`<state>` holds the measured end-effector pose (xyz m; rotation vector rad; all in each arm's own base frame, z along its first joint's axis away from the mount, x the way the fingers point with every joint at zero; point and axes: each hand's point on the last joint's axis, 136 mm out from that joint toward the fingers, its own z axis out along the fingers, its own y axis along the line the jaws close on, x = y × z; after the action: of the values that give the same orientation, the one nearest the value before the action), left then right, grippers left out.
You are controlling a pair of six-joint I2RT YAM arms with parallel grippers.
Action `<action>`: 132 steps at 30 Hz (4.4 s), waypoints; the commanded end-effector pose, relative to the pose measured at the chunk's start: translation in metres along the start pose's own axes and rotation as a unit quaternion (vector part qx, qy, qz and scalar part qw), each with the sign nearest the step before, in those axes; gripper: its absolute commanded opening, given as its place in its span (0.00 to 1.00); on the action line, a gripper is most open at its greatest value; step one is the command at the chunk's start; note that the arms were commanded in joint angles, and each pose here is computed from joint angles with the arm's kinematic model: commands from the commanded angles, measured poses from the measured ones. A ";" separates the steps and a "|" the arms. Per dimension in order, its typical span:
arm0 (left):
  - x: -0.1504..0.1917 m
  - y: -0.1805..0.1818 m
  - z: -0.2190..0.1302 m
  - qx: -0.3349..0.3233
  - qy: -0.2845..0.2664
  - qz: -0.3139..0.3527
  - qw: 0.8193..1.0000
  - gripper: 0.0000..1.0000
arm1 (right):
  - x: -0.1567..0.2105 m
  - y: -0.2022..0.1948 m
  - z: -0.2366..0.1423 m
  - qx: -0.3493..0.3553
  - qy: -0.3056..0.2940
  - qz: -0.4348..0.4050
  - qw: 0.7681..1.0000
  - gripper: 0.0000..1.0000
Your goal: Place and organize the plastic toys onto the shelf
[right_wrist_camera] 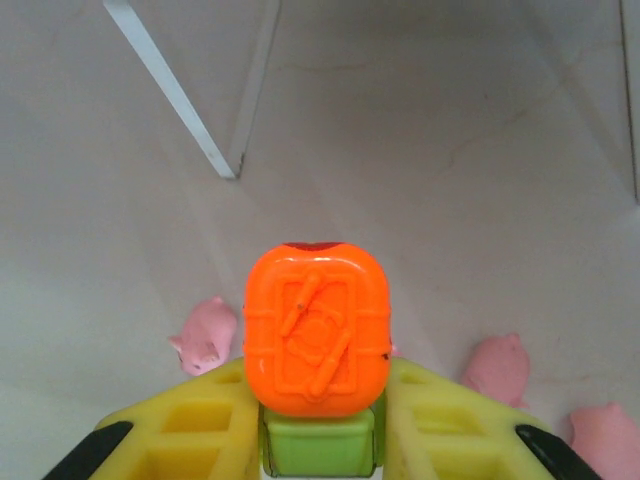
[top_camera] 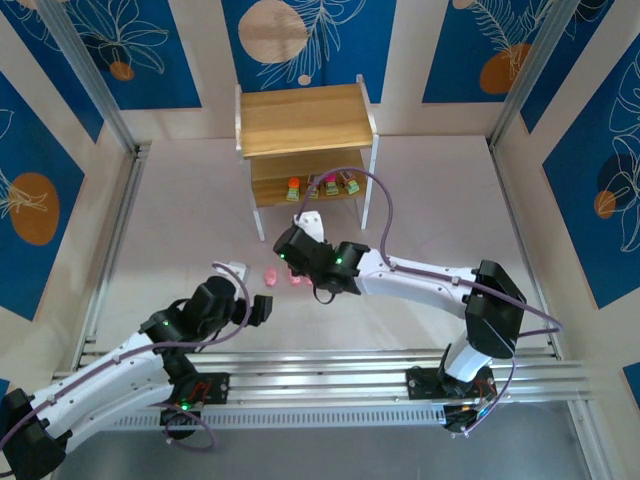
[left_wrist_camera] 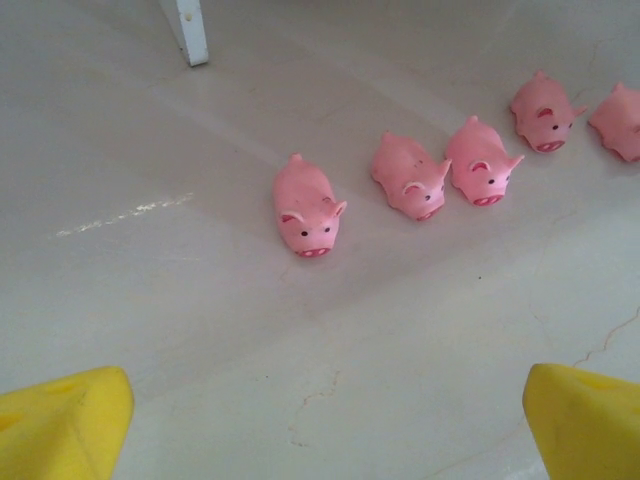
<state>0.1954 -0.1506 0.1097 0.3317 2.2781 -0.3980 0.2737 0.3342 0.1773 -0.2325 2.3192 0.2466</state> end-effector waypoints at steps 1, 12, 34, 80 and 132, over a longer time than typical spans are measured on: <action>0.001 -0.006 0.000 0.020 -0.005 0.009 1.000 1.00 | -0.024 0.013 0.000 -0.023 -0.015 -0.012 1.000 0.20; 0.001 -0.013 -0.006 0.049 -0.019 0.011 0.999 1.00 | -0.076 0.027 0.023 -0.035 -0.033 -0.018 0.999 0.20; 0.000 -0.012 -0.010 0.056 -0.031 0.006 0.998 1.00 | -0.118 0.035 0.077 -0.021 -0.033 0.009 0.999 0.20; 0.000 -0.010 -0.009 0.049 -0.032 0.004 0.998 1.00 | -0.124 0.027 0.119 0.012 -0.055 0.024 0.998 0.39; -0.003 -0.003 -0.012 0.030 -0.038 -0.004 0.999 1.00 | -0.017 -0.028 -0.001 0.023 -0.057 -0.003 0.998 0.59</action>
<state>0.1875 -0.1541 0.1201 0.3414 2.2009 -0.5042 0.2961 0.3264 0.1786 -0.2389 2.2300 0.2173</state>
